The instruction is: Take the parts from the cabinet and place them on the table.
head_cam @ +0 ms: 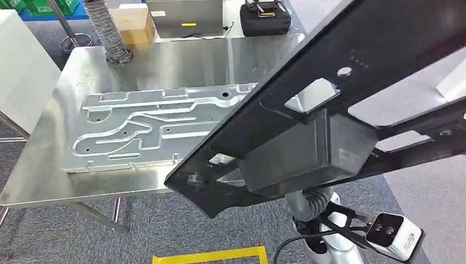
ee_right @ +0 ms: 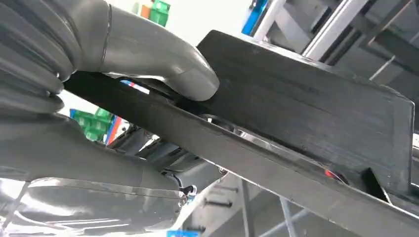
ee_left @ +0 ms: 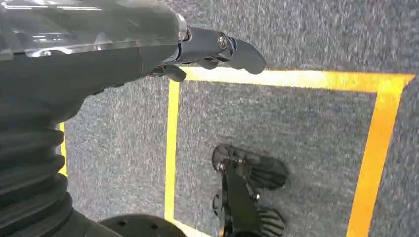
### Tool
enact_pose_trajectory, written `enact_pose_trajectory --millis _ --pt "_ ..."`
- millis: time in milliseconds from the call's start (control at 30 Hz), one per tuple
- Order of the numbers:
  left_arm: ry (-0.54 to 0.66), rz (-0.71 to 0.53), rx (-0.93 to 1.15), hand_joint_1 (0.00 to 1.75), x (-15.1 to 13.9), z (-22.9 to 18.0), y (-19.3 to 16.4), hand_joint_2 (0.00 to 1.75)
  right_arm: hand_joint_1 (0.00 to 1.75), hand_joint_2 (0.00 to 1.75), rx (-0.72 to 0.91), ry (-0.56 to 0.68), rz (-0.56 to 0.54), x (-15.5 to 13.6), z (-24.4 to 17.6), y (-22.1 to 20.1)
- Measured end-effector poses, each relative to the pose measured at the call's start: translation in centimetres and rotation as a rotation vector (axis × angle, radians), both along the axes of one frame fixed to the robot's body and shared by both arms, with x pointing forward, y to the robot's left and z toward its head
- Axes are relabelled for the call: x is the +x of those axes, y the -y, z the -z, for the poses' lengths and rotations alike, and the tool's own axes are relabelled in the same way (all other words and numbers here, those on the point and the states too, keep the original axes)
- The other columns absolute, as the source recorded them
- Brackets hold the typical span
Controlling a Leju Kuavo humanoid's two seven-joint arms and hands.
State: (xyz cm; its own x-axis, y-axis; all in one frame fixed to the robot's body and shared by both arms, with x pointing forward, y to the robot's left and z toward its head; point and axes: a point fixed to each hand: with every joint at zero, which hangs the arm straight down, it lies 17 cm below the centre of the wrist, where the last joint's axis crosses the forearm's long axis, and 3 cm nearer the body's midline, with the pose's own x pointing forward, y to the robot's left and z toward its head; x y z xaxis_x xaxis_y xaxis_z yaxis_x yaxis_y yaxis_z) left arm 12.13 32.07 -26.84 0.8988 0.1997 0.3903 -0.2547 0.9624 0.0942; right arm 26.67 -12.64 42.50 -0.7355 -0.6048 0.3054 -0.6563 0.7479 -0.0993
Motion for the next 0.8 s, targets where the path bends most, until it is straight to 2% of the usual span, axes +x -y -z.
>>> enact_pose_trajectory --millis 133,333,633,800 --pt "-0.007 -0.002 0.008 0.0 0.0 0.0 -0.3 1.75 1.61 1.75 -0.007 0.002 0.025 0.1 0.0 -0.1" --pt "-0.063 -0.03 0.062 0.0 -1.5 0.3 -2.7 1.75 1.61 1.75 -0.023 -0.017 0.093 0.6 0.8 -0.1" --pt "-0.078 -0.047 0.089 0.0 -2.3 0.3 -4.5 1.75 1.61 1.75 -0.024 -0.006 0.159 2.0 0.5 2.8" --pt "-0.071 -0.045 0.09 0.0 -2.3 0.3 -4.5 1.75 1.61 1.75 -0.022 -0.034 0.262 3.8 1.1 4.7"
